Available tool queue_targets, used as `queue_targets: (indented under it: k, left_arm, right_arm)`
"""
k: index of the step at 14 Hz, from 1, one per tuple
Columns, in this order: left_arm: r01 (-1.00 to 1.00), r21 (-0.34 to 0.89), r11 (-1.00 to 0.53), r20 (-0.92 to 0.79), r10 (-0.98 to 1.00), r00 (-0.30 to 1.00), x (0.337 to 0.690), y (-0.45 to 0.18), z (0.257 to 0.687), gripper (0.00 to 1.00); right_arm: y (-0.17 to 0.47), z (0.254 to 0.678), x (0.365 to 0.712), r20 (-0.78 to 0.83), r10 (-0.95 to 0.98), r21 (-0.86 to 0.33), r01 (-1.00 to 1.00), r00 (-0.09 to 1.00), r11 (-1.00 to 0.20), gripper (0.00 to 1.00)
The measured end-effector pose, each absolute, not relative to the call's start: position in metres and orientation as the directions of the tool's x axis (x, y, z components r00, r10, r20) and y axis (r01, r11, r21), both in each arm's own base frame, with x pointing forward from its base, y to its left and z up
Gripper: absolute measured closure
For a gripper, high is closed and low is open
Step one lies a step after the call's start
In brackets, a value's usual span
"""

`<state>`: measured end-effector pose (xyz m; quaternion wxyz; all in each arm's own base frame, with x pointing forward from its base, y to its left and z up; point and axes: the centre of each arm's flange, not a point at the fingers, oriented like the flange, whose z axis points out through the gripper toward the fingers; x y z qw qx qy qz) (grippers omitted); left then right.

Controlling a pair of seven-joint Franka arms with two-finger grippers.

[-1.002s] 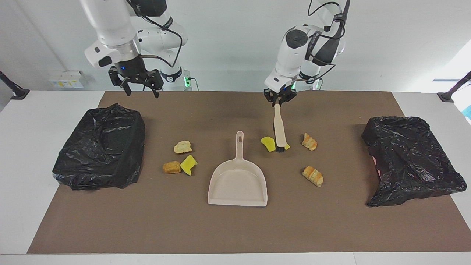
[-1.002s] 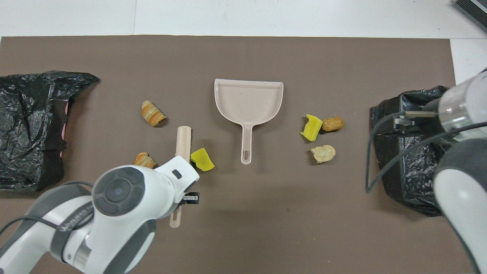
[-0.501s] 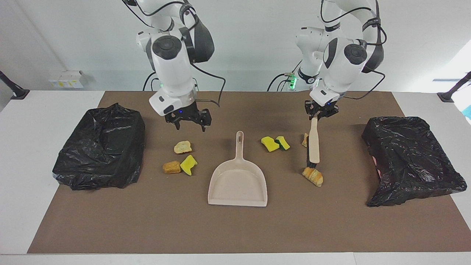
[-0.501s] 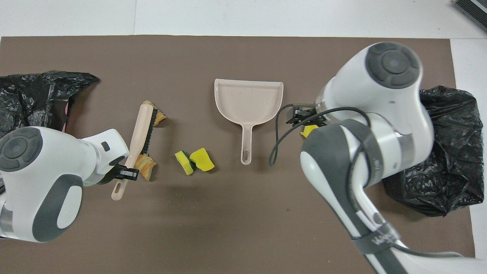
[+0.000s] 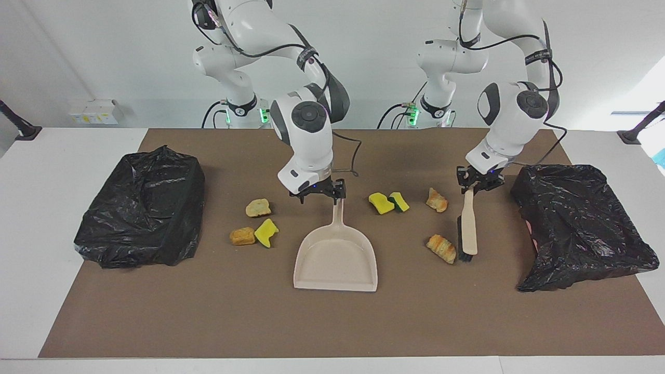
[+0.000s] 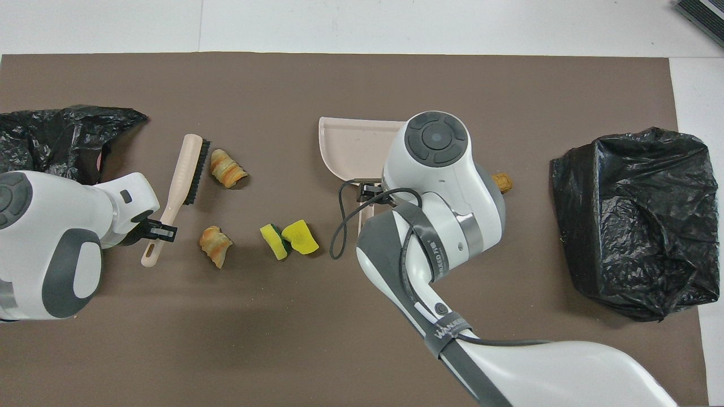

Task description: Sweep and dump trash in bin

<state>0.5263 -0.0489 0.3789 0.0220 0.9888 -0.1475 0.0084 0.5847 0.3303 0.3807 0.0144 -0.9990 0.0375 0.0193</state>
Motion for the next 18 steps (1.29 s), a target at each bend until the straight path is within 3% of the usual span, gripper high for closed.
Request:
queue_targets:
  k: [5,8,9,10,12,15,16,18]
  left_arm:
    - [-0.361,-0.027,-0.932,0.033,-0.362,0.932,0.581,-0.052,0.376,0.73]
    - [-0.52,-0.026,-0.854,-0.015,-0.52,0.854,0.586,-0.061,0.357,0.73]
    - [-0.571,-0.008,-0.821,-0.048,-0.57,0.82,0.582,-0.065,0.354,0.73]
    - [-0.625,0.013,-0.781,-0.077,-0.624,0.778,0.577,-0.068,0.353,0.73]
    - [-0.732,0.065,-0.678,-0.124,-0.734,0.668,0.568,-0.073,0.354,0.73]
    - [-0.781,0.152,-0.606,-0.184,-0.794,0.58,0.555,-0.074,0.36,0.73]
    - [-0.784,0.153,-0.601,-0.184,-0.797,0.575,0.554,-0.073,0.366,0.73]
    - [-0.784,0.138,-0.606,-0.169,-0.794,0.584,0.558,-0.07,0.379,0.73]
  right_arm:
    - [0.353,0.364,0.58,-0.025,-0.047,-0.048,-0.048,0.999,-0.998,0.0]
    - [0.356,0.354,0.58,-0.029,-0.043,-0.053,-0.044,0.999,-0.998,0.01]
    - [0.356,0.35,0.58,-0.032,-0.04,-0.05,-0.041,0.999,-0.998,0.08]
    - [0.356,0.348,0.58,-0.035,-0.033,-0.048,-0.035,0.999,-0.998,0.08]
    - [0.356,0.345,0.579,-0.041,-0.027,-0.051,-0.029,0.999,-0.998,0.24]
    - [0.357,0.346,0.579,-0.048,-0.031,-0.064,-0.034,0.998,-0.997,0.62]
    - [0.358,0.346,0.578,-0.047,0.001,-0.067,-0.002,0.999,-0.998,0.69]
    - [0.359,0.347,0.578,-0.037,0.149,-0.081,0.145,0.988,-0.986,0.69]
